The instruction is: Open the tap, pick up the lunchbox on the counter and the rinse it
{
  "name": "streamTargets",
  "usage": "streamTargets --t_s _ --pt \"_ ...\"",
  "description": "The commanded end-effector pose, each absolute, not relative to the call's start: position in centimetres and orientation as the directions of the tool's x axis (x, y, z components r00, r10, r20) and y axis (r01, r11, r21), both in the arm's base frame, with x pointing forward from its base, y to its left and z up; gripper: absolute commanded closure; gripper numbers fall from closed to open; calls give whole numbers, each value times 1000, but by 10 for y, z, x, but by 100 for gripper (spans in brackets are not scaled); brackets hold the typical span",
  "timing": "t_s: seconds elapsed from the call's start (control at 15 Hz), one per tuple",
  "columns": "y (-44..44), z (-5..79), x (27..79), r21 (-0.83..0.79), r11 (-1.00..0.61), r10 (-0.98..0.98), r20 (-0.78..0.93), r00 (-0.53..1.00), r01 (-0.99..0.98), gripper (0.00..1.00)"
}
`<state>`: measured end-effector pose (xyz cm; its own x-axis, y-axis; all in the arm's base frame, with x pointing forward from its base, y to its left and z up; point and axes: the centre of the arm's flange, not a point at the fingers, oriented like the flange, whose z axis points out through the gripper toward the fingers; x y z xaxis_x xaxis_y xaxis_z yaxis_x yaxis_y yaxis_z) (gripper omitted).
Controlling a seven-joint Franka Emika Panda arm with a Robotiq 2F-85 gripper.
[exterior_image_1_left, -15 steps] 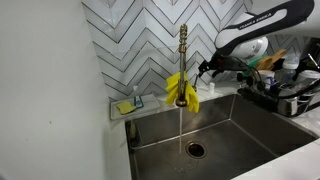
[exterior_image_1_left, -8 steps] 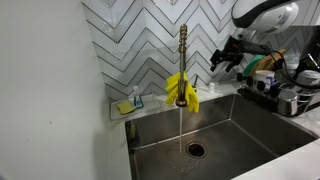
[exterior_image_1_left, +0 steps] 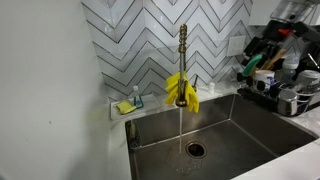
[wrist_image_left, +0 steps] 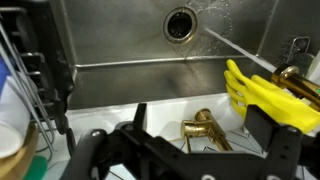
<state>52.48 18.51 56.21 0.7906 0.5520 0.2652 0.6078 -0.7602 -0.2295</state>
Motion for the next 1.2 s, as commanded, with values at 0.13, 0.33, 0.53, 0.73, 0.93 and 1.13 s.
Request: streamTargets --t_s 0.13,0.33,0.53,0.73,0.93,1.13 --pt "93 572 462 -206 -801 520 226 824 562 0" --pt "96 580 479 -223 -803 504 240 829 553 0" --pt "97 577 475 -223 -802 507 235 829 554 0" --pt "76 576 480 -168 -845 468 227 854 508 0" --pt "26 579 479 -136 -870 452 162 877 474 0" --pt "-41 578 468 -149 -892 419 80 904 427 0"
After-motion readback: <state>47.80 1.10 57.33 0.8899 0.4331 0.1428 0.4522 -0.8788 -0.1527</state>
